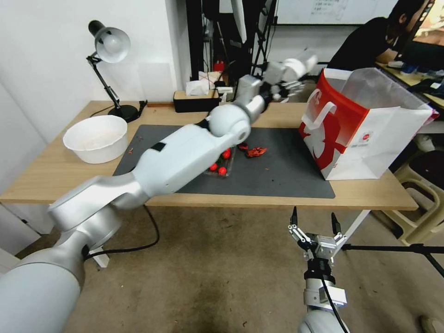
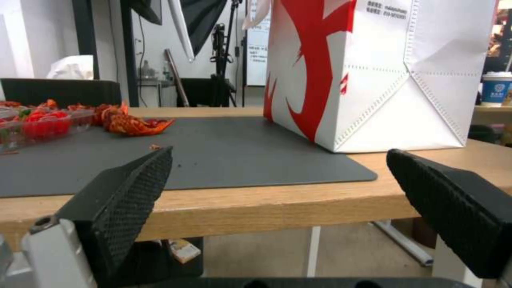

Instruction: Pick up the trash from the table and place it into the takeout bag.

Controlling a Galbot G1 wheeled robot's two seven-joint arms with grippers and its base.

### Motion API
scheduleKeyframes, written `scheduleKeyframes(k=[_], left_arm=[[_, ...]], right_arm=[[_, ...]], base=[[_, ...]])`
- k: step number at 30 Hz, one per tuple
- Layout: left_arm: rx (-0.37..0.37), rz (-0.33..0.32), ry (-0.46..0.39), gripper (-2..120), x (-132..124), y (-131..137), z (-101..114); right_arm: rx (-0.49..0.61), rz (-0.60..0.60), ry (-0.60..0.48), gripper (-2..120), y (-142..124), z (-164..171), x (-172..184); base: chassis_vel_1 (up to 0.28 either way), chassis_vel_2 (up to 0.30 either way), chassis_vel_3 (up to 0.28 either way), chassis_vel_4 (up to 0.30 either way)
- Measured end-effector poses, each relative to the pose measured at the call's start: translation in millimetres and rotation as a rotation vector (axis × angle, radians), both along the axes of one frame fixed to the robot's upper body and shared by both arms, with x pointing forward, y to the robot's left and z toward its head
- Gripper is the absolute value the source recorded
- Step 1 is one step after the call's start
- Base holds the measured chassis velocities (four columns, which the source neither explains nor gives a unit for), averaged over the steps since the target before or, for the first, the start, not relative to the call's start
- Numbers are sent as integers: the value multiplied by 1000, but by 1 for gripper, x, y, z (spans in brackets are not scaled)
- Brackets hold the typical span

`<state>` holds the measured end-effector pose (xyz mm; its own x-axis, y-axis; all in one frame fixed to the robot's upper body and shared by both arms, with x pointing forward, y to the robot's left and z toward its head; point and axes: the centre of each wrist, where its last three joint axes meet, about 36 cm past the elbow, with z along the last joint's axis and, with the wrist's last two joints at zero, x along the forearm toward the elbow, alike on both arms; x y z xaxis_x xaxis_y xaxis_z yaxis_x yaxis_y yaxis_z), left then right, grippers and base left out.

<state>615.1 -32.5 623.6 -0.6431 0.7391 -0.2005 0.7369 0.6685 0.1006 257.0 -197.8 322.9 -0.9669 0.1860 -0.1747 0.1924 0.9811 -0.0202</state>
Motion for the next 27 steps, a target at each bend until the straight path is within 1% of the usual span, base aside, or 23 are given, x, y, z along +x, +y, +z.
scheduleKeyframes(k=[1, 4, 5, 6, 8, 9, 10, 12, 13, 16, 27], left_arm=[[0, 0, 0, 71, 0, 0, 0], [-7, -40, 3, 71, -6, -25, 6], [-8, -47, 4, 71, -7, -32, 8], [-8, -47, 4, 71, -7, -32, 8], [-8, -65, 4, 71, -9, -49, 12], [-8, -69, 5, 71, -9, -55, 13], [-8, -69, 5, 71, -9, -55, 13], [-9, -84, 12, 71, -10, -71, 14], [-9, -84, 12, 71, -10, -71, 14], [0, -110, 20, 71, -15, -83, 9], [32, -135, 31, 71, -20, -87, -8]], right_arm=[[0, 0, 0, 100, 0, 0, 0], [-1, -2, 1, 100, 0, 0, -1], [-1, -3, 1, 100, 0, 0, -1], [-1, -3, 1, 100, 0, 0, -1], [0, -5, 1, 100, 0, 0, -1], [0, -5, 1, 100, 0, 0, -1], [0, -5, 1, 100, 0, 0, -1], [1, -7, 0, 100, 0, 0, -1], [1, -7, 0, 100, 0, 0, -1], [2, -6, 1, 100, 1, -1, 1], [3, 5, 6, 100, 5, -6, 4]], base=[[0, 0, 0, 0], [0, 0, 0, 0], [0, 0, 0, 0], [0, 0, 0, 0], [0, 0, 0, 0], [0, 0, 0, 0], [0, 0, 0, 0], [0, 0, 0, 0], [0, 0, 0, 0], [0, 0, 0, 0], [0, 0, 0, 0]])
